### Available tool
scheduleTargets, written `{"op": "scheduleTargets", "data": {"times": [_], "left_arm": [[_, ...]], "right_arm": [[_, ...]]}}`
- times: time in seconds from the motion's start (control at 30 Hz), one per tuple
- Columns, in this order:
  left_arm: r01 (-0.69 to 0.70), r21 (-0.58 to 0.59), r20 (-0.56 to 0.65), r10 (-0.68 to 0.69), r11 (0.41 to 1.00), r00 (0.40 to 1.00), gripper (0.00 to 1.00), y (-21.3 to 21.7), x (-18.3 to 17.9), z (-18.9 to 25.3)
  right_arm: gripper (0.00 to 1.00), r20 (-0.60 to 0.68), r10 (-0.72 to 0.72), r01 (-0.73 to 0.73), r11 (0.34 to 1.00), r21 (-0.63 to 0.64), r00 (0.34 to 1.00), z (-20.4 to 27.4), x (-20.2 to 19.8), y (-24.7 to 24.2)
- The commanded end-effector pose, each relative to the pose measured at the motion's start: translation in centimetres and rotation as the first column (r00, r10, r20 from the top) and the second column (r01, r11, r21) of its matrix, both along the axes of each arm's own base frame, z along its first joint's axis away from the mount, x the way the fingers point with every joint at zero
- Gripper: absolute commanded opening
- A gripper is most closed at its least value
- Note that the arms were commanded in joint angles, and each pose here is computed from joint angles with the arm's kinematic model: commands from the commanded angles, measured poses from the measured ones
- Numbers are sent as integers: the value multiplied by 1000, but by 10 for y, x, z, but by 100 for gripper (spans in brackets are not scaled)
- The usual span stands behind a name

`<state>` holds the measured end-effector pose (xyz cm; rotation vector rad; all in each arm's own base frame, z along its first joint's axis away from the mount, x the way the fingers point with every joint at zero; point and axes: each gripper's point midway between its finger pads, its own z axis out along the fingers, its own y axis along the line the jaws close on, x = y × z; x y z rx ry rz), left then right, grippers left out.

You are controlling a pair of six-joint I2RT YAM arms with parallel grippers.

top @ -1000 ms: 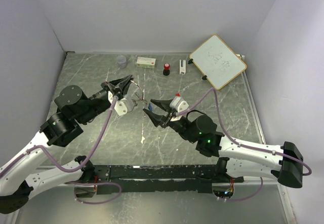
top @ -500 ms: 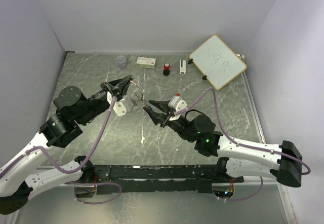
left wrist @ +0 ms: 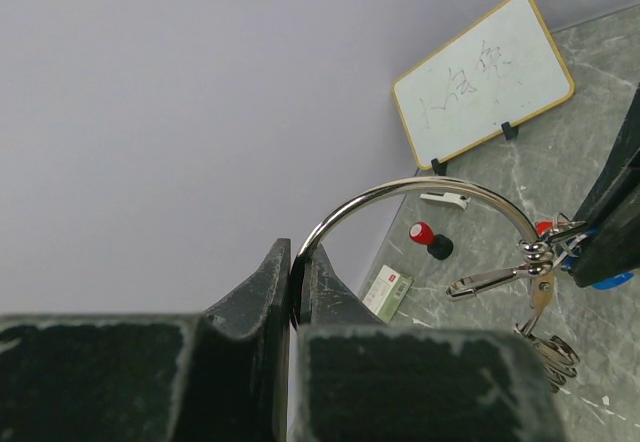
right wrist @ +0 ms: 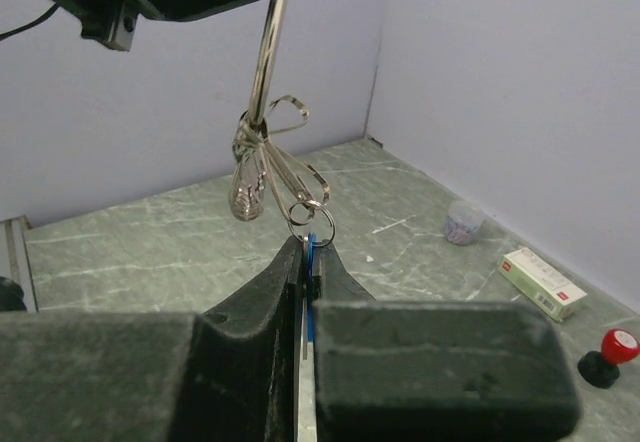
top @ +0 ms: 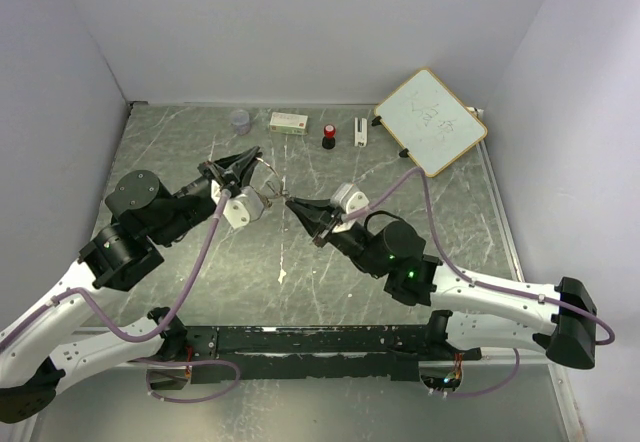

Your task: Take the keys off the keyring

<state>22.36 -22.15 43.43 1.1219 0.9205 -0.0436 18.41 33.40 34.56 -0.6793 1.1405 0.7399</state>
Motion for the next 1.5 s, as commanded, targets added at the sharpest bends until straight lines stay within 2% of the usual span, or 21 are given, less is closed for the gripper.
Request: {"op": "scheduleTargets", "data": {"times": [0.0, 0.27, 0.43, 0.63, 0.87, 1.1, 1.2, 1.27, 1.37, 1.47], "left_arm": [[-50, -65, 19, 52, 997, 999, 7, 8, 5, 12], [-263, -172, 2, 267, 949, 964, 7, 40, 27, 14], [-333, -225, -8, 339, 916, 941, 9, 55, 32, 16], [-380, -220, -77, 373, 898, 925, 16, 57, 38, -5], [-525, -172, -214, 489, 833, 846, 29, 64, 60, -62], [-473, -233, -334, 387, 850, 859, 58, 41, 60, -96], [-426, -232, -386, 320, 874, 865, 78, 25, 58, -102], [-367, -228, -433, 244, 902, 868, 94, 9, 53, -110], [-256, -264, -493, 98, 930, 864, 97, -18, 42, -124], [-186, -296, -553, -9, 937, 833, 97, -38, 33, -135]], "right_arm": [[0, -17, -78, 77, 996, -47, 997, 10, 10, -9], [0, -125, -317, 280, 928, -245, 940, 3, 34, -42], [0, -143, -430, 368, 872, -324, 892, 8, 40, -59], [0, -57, -562, 500, 773, -392, 825, 24, 41, -74], [0, 64, -714, 667, 614, -422, 697, 46, 38, -95], [0, 121, -784, 757, 528, -385, 609, 73, 31, -115], [0, 108, -793, 766, 531, -361, 600, 83, 29, -125], [0, 99, -796, 770, 536, -346, 598, 88, 28, -130], [0, 102, -797, 774, 534, -341, 595, 90, 27, -132], [0, 114, -799, 778, 525, -346, 590, 90, 28, -132]]}}
